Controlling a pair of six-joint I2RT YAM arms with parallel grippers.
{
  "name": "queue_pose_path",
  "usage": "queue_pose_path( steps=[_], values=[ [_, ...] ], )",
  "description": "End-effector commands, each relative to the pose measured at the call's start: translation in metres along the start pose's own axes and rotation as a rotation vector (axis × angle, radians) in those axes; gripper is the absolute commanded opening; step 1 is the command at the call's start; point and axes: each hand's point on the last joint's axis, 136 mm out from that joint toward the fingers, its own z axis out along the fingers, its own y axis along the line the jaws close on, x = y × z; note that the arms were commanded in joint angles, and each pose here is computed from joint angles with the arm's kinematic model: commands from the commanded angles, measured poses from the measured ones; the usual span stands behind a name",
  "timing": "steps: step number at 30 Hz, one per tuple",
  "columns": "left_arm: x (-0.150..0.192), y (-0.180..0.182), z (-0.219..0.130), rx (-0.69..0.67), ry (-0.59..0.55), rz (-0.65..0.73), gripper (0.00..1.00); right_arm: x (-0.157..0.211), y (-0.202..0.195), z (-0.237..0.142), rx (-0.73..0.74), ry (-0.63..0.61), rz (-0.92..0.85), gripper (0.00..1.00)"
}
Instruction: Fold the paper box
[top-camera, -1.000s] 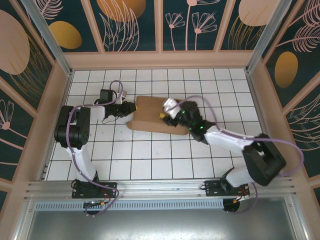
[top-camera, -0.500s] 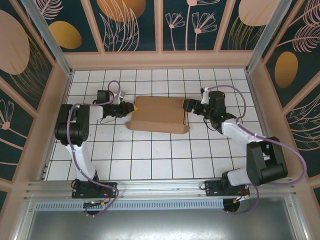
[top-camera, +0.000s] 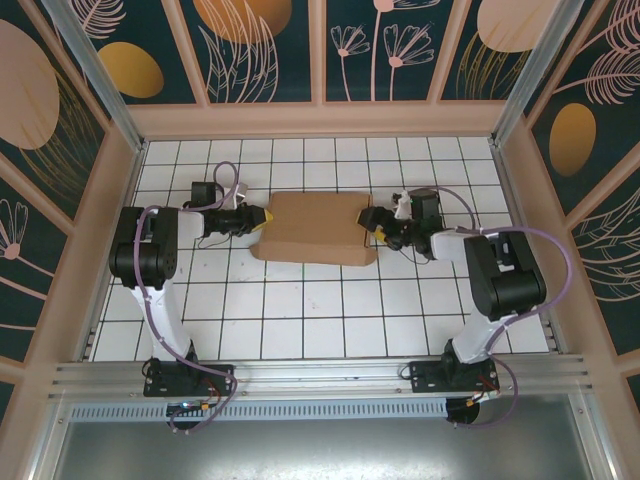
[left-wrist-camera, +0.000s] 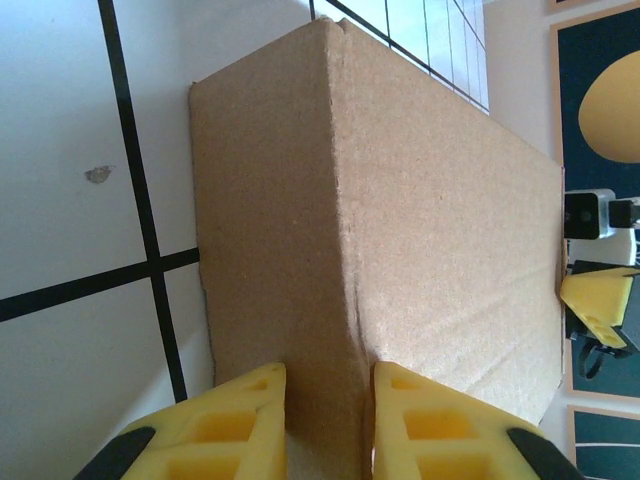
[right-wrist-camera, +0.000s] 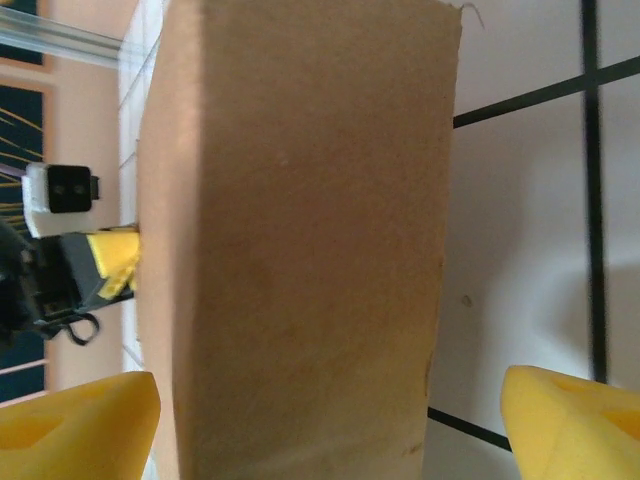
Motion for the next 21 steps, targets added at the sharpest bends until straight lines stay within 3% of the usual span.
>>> queue_pose_path(
  steps=[1,3,7,10,15,17,21],
  values=[
    [0.027,0.05,0.004,-0.118,0.043,-0.136,0.2,-0.002,0.022,0.009,-0.166,0.033,0.06,0.88],
    [0.028,0.052,0.005,-0.12,0.047,-0.141,0.2,-0.001,0.031,0.015,-0.21,0.04,0.074,0.85],
    [0.024,0.049,0.003,-0.121,0.039,-0.133,0.21,-0.002,0.041,0.019,-0.243,0.028,0.094,0.64],
    [0.014,0.039,-0.003,-0.137,0.008,-0.103,0.32,-0.006,0.039,0.011,-0.221,-0.005,0.109,0.55],
    [-0.023,-0.006,-0.032,-0.179,-0.142,0.028,0.47,-0.003,0.035,0.001,-0.194,-0.013,0.132,0.52],
    [-0.044,-0.03,-0.054,-0.222,-0.258,0.107,0.58,-0.001,0.035,-0.002,-0.198,-0.017,0.153,0.52],
    [-0.049,-0.066,-0.082,-0.311,-0.399,0.26,0.61,0.0,0.027,-0.007,-0.173,-0.033,0.217,0.5]
  ],
)
